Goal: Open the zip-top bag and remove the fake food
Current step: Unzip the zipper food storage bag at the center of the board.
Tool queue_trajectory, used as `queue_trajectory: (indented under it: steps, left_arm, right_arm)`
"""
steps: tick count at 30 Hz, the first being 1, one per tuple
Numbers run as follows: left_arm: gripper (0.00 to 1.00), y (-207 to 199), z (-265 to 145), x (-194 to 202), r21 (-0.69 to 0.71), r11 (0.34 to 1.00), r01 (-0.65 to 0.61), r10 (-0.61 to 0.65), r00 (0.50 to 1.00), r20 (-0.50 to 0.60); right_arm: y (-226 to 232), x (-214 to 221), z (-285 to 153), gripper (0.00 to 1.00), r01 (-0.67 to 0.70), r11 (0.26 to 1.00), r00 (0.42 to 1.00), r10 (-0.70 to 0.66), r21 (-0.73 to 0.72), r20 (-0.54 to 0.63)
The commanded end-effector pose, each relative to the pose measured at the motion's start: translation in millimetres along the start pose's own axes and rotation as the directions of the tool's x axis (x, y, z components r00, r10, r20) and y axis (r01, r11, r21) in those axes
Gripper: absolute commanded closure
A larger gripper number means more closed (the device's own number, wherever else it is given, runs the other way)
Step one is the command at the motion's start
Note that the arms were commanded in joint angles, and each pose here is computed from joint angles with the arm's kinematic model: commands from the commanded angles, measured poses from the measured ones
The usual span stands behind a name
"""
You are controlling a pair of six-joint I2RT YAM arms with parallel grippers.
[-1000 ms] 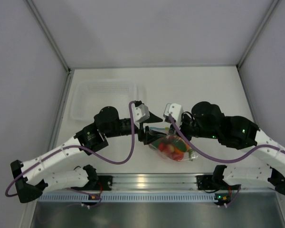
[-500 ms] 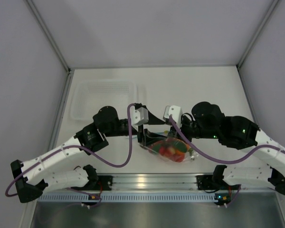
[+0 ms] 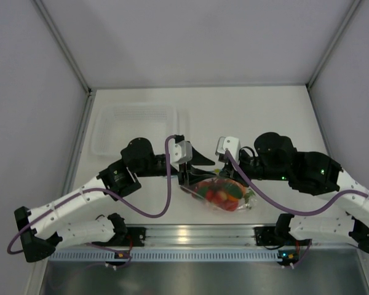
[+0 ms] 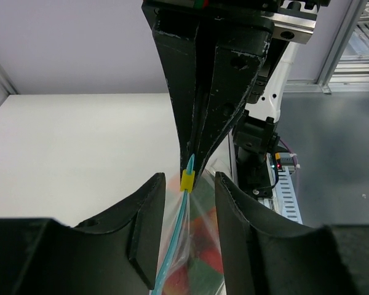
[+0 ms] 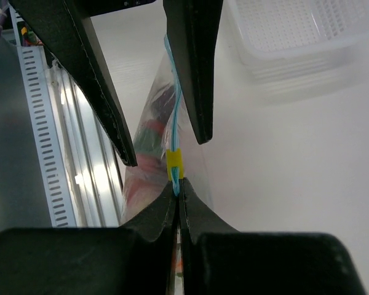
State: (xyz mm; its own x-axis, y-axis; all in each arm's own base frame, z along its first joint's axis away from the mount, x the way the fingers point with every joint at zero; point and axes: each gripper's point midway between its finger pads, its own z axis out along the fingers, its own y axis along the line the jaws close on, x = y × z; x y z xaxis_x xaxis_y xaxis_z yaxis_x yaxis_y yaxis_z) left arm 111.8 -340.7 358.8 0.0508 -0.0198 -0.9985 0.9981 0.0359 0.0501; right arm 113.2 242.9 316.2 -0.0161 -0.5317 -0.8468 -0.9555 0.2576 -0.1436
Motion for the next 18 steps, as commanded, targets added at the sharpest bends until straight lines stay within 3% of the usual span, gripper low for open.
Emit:
queue_trajectory:
  steps: [1, 5, 11, 15, 17, 18]
  left_arm:
    - [0.56, 1, 4, -14, 0.01, 0.998, -0.054, 0.053, 0.997, 0.064]
    - [0.55, 2, 7, -13, 0.014, 0.999, -0.052, 0.051, 0.997, 0.059]
    - [0.62, 0, 9, -7, 0.033, 0.998, -0.052, 0.05, 0.998, 0.048]
    - [0.75, 1, 11, -4, 0.038, 0.998, -0.048, 0.047, 0.998, 0.039]
    - [0.73, 1, 13, -1, 0.042, 0.998, -0.042, 0.041, 0.999, 0.034]
    - [0.66, 0, 13, 0, 0.045, 0.998, -0.039, 0.037, 0.999, 0.032]
  right_arm:
    - [3, -27, -11, 1.0, 0.033, 0.999, 0.993, -0.032, -0.009, 0.112]
    - [4, -26, -10, 1.0, 0.035, 0.999, 0.993, -0.033, -0.013, 0.115]
    - [2, -27, -11, 1.0, 0.033, 0.999, 0.989, -0.033, 0.003, 0.142]
    - [2, -27, -10, 1.0, 0.033, 0.999, 0.989, -0.033, 0.003, 0.142]
    - [1, -28, -10, 1.0, 0.032, 0.999, 0.989, -0.033, 0.007, 0.144]
    - [1, -28, -11, 1.0, 0.031, 0.999, 0.989, -0.033, 0.012, 0.146]
